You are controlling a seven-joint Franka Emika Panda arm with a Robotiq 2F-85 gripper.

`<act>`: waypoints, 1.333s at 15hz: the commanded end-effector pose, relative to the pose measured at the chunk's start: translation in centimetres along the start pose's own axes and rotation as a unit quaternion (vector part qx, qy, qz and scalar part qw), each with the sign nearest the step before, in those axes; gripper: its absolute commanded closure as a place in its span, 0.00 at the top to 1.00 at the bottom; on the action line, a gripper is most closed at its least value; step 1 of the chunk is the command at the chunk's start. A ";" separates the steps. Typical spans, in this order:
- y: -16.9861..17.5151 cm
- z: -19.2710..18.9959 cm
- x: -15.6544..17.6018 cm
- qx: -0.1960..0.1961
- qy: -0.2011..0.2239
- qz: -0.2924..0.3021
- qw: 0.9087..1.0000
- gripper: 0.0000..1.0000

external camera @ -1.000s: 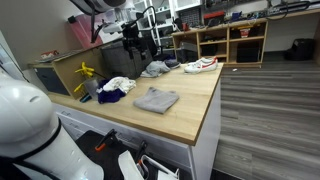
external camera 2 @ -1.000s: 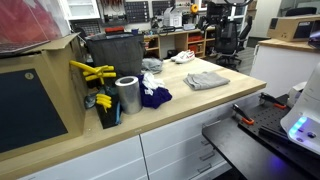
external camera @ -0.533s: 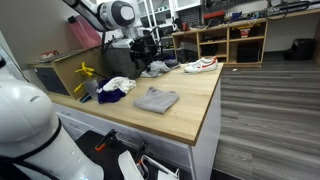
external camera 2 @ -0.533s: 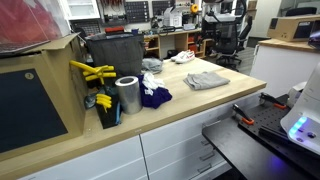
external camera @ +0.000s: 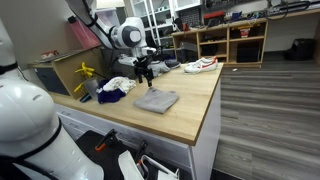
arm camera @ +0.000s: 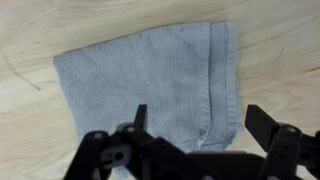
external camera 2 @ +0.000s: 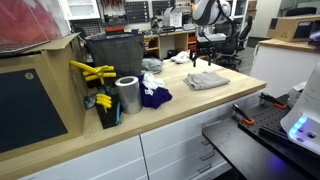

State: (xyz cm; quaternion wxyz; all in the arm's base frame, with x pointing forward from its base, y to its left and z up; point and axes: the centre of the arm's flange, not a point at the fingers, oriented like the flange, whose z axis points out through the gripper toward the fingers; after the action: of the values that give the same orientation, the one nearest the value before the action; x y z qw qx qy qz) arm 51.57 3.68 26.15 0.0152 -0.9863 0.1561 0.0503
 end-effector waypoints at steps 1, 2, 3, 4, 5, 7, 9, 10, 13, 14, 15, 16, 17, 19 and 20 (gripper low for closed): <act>-1.6 0.8 2.3 0.003 0.003 0.028 1.000 1.00; -1.9 1.1 2.7 0.001 0.002 0.031 1.000 1.00; -2.2 1.5 3.1 -0.002 0.001 0.032 0.999 1.00; -2.4 1.9 3.6 -0.004 0.001 0.035 0.999 1.00; -2.7 2.3 4.0 -0.006 0.000 0.037 0.999 1.00; -3.4 3.1 4.8 -0.008 -0.004 0.041 0.999 1.00; -4.1 4.2 5.2 -0.010 -0.011 0.042 0.999 1.00; -4.4 4.6 5.2 -0.013 -0.016 0.039 0.999 1.00; -4.9 4.9 4.6 -0.019 -0.029 0.042 0.999 0.66; -5.1 5.1 4.4 -0.020 -0.033 0.040 0.998 0.59; -5.2 5.2 4.3 -0.023 -0.036 0.040 0.998 0.52; -5.3 5.1 4.1 -0.025 -0.034 0.039 0.998 0.43; -5.4 5.1 4.1 -0.028 -0.029 0.039 0.998 0.36; -5.4 5.7 4.3 -0.036 -0.024 0.041 0.998 0.21; -5.3 6.0 4.4 -0.040 -0.020 0.044 0.998 0.14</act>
State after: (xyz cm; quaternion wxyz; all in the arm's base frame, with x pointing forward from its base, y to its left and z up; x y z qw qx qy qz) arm 56.26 7.52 20.06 -0.0062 -0.9796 0.1845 0.0798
